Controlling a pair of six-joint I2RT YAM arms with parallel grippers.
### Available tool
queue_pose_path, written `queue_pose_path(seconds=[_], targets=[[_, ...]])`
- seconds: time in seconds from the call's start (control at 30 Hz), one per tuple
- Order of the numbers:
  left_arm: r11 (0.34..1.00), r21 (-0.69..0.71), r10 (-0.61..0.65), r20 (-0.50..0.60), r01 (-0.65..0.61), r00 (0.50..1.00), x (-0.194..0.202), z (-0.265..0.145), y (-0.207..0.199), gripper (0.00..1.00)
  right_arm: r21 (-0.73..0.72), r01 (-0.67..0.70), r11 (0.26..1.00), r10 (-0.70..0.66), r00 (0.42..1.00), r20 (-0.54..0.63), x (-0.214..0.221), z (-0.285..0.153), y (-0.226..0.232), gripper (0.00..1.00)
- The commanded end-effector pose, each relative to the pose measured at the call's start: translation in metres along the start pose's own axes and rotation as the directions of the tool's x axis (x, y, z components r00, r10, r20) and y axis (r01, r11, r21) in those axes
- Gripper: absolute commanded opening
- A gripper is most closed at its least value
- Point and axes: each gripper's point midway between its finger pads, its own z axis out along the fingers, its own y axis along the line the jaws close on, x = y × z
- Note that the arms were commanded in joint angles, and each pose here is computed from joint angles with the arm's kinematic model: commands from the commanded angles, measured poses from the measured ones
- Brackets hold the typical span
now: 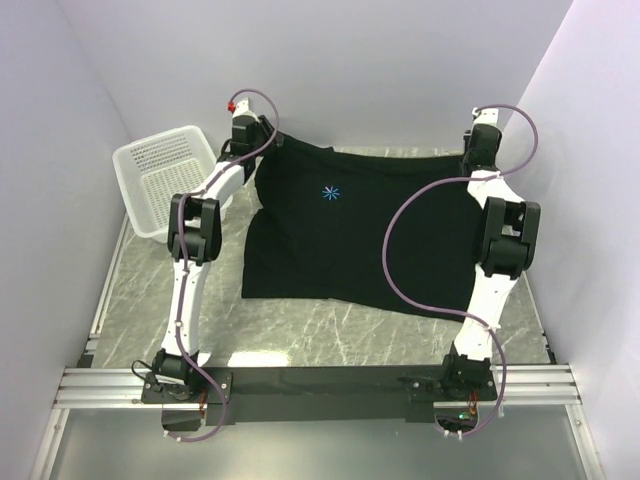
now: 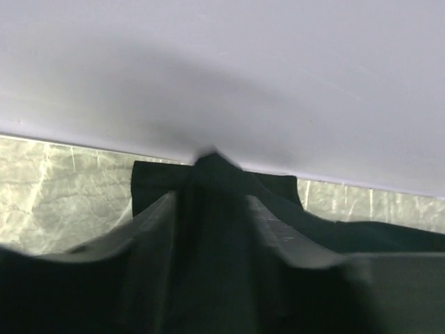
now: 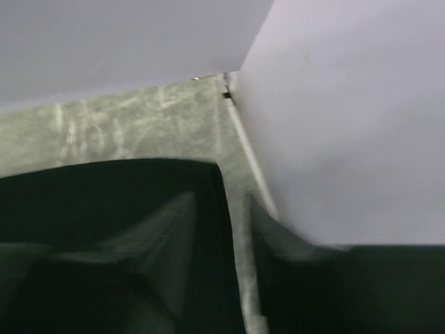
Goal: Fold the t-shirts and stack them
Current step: Flatten out the T-shirt at the center of the board.
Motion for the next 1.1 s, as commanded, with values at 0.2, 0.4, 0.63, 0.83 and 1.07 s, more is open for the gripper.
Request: queue_pose_path(seconds=[0.2, 0.4, 0.63, 0.83, 1.07], targets=[[0.979, 0.195, 0.046, 0.068, -0.059, 0.997, -0.069, -0.042, -0.08, 0.67, -0.079, -0.004, 0.997, 0.018, 0.985, 0.172, -0.076, -0.053, -0.016, 0.69], [0.952, 0.236, 0.19, 0.044, -0.195, 0.981, -0.079, -0.123, -0.117, 0.73, -0.614, 0.319, 0.722, -0.288, 0.945, 0.153, -0.014, -0.164, 0.029, 0.7], [0.955, 0.215, 0.235, -0.12, -0.206, 0.964, -0.026, -0.262, -0.098, 0.74, -0.859, 0.398, 0.322, -0.489, 0.847, 0.209, 0.107, -0.299, 0.012, 0.7], [0.991, 0.091, 0.117, -0.296, -0.094, 0.948, 0.062, -0.35, -0.037, 0.74, -0.885, 0.432, 0.175, -0.653, 0.724, 0.224, 0.192, -0.358, -0.02, 0.7], [0.996, -0.083, -0.053, -0.389, 0.022, 0.92, 0.132, -0.367, 0.02, 0.74, -0.884, 0.45, 0.125, -0.757, 0.62, 0.208, 0.241, -0.368, -0.035, 0.69]])
